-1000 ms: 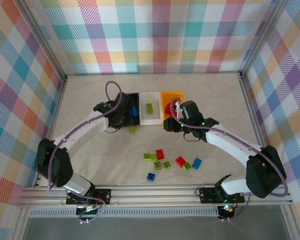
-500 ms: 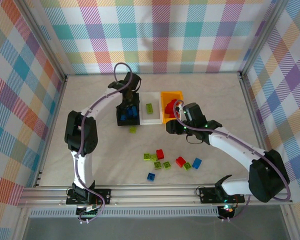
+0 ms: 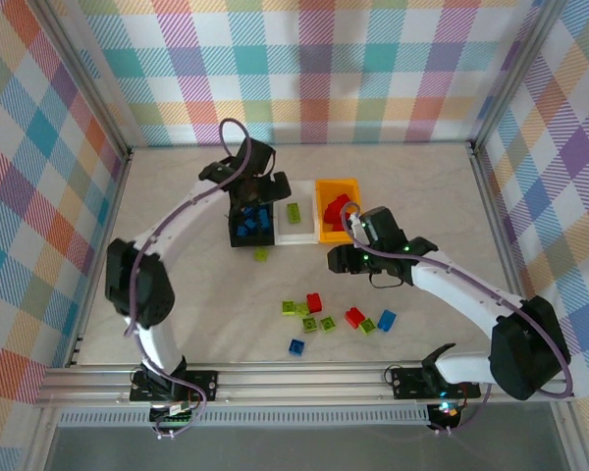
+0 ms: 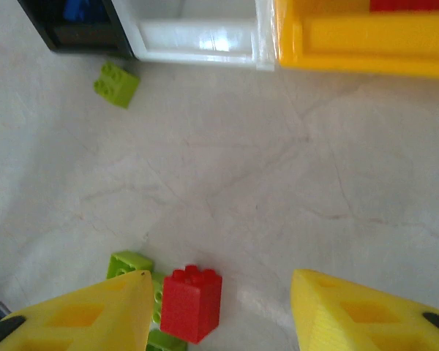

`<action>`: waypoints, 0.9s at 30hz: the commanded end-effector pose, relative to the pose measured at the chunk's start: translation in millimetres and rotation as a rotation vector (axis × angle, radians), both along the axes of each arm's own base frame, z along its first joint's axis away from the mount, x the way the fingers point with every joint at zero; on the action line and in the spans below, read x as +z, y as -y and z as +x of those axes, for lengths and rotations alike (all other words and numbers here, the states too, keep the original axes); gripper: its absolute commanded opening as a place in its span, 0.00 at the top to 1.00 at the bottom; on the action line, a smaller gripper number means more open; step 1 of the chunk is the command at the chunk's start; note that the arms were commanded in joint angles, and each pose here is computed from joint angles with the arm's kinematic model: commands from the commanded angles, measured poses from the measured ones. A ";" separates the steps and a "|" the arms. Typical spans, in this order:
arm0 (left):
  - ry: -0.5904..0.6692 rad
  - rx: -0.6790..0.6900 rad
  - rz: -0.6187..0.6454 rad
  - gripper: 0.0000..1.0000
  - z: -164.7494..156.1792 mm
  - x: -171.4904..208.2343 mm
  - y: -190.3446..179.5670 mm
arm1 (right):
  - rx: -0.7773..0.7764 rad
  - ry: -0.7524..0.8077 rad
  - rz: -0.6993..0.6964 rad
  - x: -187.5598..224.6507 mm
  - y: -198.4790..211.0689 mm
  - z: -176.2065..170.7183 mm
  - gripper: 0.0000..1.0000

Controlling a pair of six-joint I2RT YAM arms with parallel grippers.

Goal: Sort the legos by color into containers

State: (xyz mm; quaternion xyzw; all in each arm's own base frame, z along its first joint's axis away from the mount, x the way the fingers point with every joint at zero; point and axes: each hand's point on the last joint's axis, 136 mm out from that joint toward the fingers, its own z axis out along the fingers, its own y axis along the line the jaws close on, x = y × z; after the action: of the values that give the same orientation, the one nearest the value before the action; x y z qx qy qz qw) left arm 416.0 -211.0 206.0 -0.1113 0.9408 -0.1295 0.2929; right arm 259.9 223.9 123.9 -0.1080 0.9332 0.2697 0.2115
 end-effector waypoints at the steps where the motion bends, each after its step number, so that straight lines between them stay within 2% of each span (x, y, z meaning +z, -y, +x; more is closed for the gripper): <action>1: 0.027 -0.086 -0.050 0.00 -36.1 15.6 18.7 | 0.062 -0.143 -0.055 -30.3 2.2 -34.1 0.47; 7: -0.023 -0.104 -0.063 0.00 -89.7 -15.4 7.3 | 0.164 -0.203 -0.080 -47.8 -28.8 -65.9 0.45; 11: -0.063 -0.088 -0.029 0.00 -115.9 -37.5 -14.6 | 0.197 -0.202 -0.063 -52.3 -53.2 -69.9 0.44; 14: -0.087 -0.071 0.013 0.00 -133.2 -49.9 -32.7 | 0.195 -0.190 -0.108 -61.0 -59.8 -64.9 0.44; 20: -0.102 -0.049 0.044 0.00 -151.7 -59.7 -51.6 | 0.177 -0.169 -0.171 -72.1 -66.3 -57.3 0.43; 27: -0.106 -0.032 0.061 0.00 -155.2 -65.7 -58.9 | 0.168 -0.187 -0.228 -82.4 -62.3 -56.6 0.43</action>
State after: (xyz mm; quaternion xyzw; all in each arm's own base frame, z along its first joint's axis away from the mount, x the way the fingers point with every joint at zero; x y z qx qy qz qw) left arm 263.1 -161.3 141.4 -0.0828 0.9600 -0.1125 0.2426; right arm 199.3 286.0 41.1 -0.1867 0.9576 0.2027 0.0843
